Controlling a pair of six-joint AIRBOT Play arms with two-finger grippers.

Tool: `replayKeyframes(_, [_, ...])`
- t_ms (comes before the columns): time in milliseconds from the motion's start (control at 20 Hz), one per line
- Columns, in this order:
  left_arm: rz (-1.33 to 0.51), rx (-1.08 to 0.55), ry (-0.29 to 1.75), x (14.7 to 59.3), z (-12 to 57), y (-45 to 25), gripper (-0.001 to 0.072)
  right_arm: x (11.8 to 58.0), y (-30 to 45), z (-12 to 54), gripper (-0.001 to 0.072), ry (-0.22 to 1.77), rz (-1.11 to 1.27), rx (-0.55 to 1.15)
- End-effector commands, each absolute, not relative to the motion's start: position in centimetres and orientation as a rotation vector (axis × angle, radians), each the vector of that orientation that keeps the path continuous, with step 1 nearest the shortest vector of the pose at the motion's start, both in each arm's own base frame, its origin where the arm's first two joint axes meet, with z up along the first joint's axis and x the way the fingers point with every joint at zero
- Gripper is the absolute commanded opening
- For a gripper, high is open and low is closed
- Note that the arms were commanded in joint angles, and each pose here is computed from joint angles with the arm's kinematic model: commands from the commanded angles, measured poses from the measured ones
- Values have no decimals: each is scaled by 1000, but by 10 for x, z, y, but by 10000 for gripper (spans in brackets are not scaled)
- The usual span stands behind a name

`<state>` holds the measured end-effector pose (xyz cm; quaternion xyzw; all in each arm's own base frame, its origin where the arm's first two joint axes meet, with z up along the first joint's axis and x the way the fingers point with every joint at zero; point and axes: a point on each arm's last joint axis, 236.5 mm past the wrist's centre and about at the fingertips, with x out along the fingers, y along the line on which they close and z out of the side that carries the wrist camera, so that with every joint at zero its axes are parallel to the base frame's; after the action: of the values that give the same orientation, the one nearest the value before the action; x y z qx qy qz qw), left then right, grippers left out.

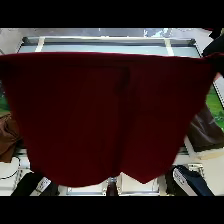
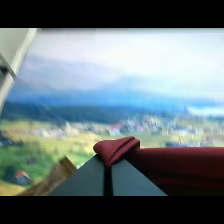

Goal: Fold the shirts.

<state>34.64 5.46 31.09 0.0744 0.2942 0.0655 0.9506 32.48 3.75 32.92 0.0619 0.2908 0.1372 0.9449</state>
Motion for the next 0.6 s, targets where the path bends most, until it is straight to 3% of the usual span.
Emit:
replayKeyframes(0, [98, 172, 877, 427, 189, 53, 10, 403, 37, 231, 12, 808, 339, 227])
replayKeyframes(350, [52, 184, 1042, 533, 2, 55, 10, 547, 45, 69, 12, 867, 265, 319])
replayKeyframes(550, [86, 108, 900, 581, -1, 52, 11, 585, 50, 13, 13, 894, 247, 335])
